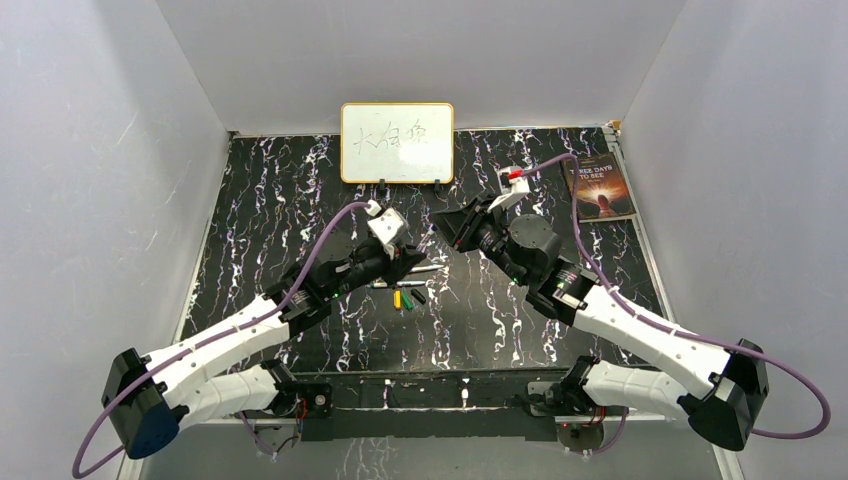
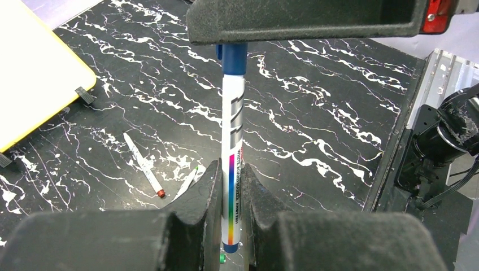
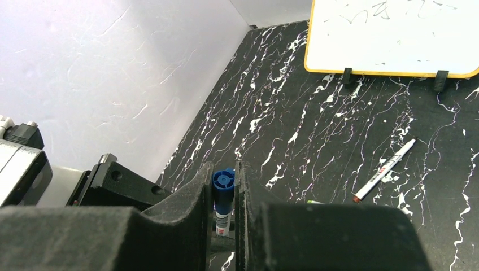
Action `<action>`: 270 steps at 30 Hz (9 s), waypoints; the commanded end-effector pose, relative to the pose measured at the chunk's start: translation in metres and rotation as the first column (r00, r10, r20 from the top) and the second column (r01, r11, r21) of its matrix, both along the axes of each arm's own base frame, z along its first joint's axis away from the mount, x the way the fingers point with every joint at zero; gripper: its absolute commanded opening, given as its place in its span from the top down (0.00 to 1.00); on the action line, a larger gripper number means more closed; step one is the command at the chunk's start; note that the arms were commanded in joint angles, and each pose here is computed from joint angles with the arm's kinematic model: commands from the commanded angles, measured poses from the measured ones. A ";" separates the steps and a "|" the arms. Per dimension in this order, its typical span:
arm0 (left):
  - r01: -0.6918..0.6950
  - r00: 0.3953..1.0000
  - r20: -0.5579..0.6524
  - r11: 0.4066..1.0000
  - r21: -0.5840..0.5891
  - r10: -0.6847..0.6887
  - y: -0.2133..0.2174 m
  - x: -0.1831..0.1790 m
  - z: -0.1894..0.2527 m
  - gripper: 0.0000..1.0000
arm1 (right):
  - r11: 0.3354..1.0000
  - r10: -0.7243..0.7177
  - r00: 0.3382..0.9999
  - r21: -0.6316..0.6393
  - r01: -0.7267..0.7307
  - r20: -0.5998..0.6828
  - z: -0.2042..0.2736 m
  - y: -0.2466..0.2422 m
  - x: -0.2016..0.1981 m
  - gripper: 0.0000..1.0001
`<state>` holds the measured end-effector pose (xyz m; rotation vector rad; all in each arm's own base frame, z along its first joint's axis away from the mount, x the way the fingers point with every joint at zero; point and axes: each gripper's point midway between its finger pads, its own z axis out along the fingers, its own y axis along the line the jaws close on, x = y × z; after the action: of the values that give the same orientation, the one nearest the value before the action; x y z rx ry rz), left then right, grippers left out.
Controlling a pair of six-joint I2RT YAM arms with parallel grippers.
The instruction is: Insert the pens into the pen caps
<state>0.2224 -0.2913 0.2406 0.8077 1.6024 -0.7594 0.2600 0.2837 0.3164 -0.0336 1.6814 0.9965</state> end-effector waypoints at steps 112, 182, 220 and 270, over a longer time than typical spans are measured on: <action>0.098 0.991 0.109 0.977 -0.188 -0.078 -0.021 0.007 0.109 1.00 | 0.962 0.093 0.982 -0.238 -0.131 -0.162 -0.109 0.036 -0.088 1.00; -0.252 0.383 -0.573 0.679 0.690 0.725 0.197 0.060 -0.196 1.00 | 0.964 -0.036 0.991 -0.267 0.001 -0.127 -0.097 -0.052 -0.093 0.39; -0.407 0.486 -0.522 0.710 0.575 0.701 0.207 0.108 -0.122 0.46 | 0.954 -0.046 0.982 -0.300 -0.011 -0.182 -0.122 -0.051 -0.096 0.39; 0.239 0.915 -0.404 0.815 0.529 -0.006 0.030 0.076 -0.194 0.62 | 0.914 -0.211 0.896 -0.404 0.038 -0.392 -0.169 -0.089 -0.018 0.67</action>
<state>0.2839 -0.2595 0.0365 1.2678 2.2489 -0.6032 0.2379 0.1890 0.1378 0.0509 2.2762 0.5412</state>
